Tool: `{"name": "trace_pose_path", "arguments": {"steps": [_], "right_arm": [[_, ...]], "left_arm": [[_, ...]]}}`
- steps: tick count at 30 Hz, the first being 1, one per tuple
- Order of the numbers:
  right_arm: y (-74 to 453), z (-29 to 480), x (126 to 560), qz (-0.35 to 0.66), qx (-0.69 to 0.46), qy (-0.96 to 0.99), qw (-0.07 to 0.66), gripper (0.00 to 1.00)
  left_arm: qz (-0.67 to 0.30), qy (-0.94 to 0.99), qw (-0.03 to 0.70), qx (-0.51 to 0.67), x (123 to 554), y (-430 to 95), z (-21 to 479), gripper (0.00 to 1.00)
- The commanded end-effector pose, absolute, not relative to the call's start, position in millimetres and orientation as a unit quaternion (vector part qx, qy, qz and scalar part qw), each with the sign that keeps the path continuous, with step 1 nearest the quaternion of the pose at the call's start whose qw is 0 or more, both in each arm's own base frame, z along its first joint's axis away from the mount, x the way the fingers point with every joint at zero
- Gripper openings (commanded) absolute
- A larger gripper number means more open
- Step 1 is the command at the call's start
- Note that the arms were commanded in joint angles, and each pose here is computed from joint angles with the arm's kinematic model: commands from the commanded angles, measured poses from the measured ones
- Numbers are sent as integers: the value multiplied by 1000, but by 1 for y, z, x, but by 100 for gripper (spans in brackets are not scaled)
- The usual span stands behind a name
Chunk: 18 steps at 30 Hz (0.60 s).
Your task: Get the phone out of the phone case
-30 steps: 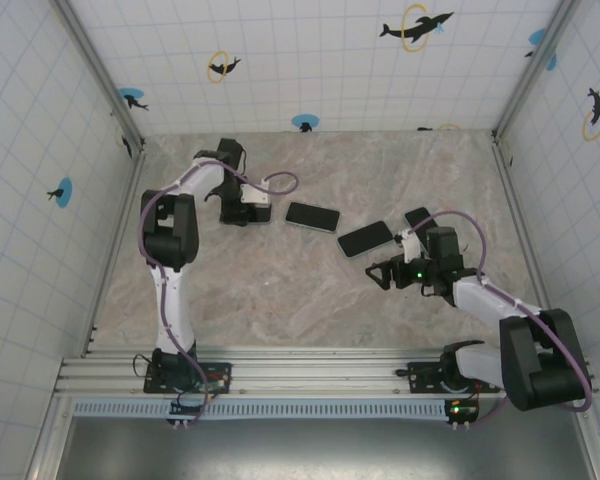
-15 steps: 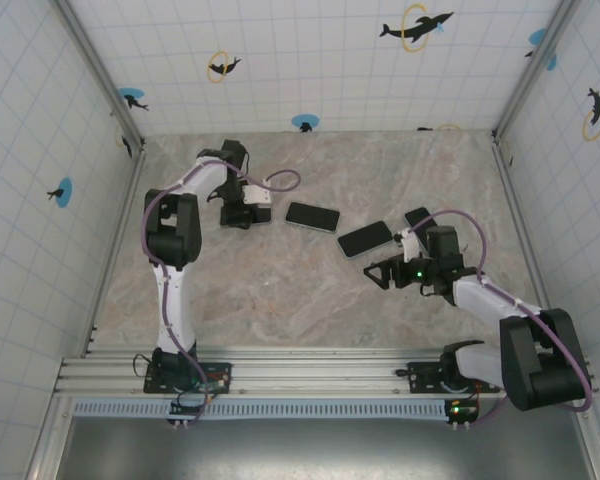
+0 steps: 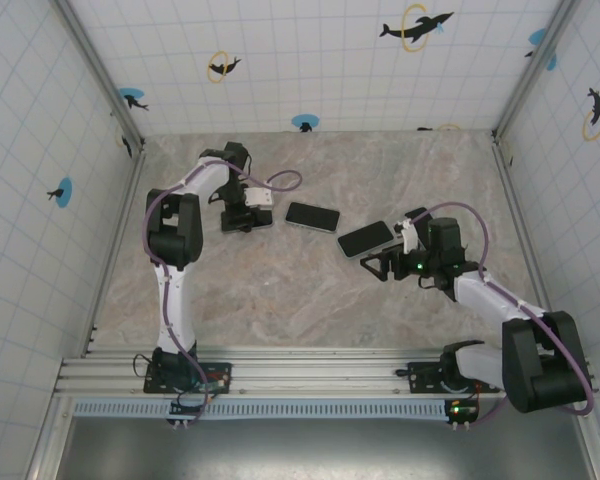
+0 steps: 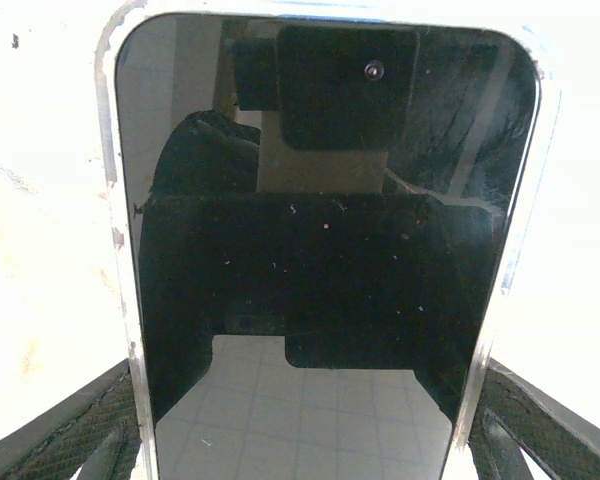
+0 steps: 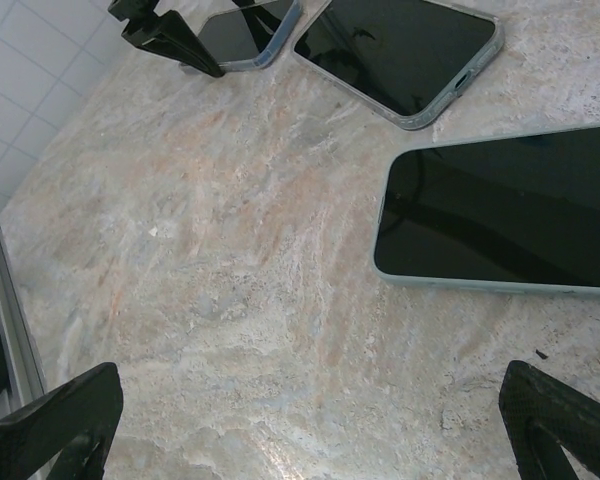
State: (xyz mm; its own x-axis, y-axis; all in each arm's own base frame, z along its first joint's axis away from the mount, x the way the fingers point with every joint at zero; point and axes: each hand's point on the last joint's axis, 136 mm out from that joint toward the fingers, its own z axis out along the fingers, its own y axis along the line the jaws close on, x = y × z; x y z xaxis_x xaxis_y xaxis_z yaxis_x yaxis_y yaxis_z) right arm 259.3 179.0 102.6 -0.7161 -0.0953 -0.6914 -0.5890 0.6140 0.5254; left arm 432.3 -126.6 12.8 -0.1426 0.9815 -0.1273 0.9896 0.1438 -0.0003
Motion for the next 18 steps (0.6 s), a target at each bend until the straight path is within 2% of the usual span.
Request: {"name": "trace_pose_path", "arguments": {"steps": [1,10,18], "right_arm": [[185,123,265,403,-216,821,341,99],[187,130,268,421,-192,811,357,99],[190,132,272,448,-161,803,358,99]], "left_arm": [[-86,759,-21,645,396,-126,-15,68],[-60,802,65,591,429,-143,23,54],[-50,849,114,514,441,-157,49,52]]}}
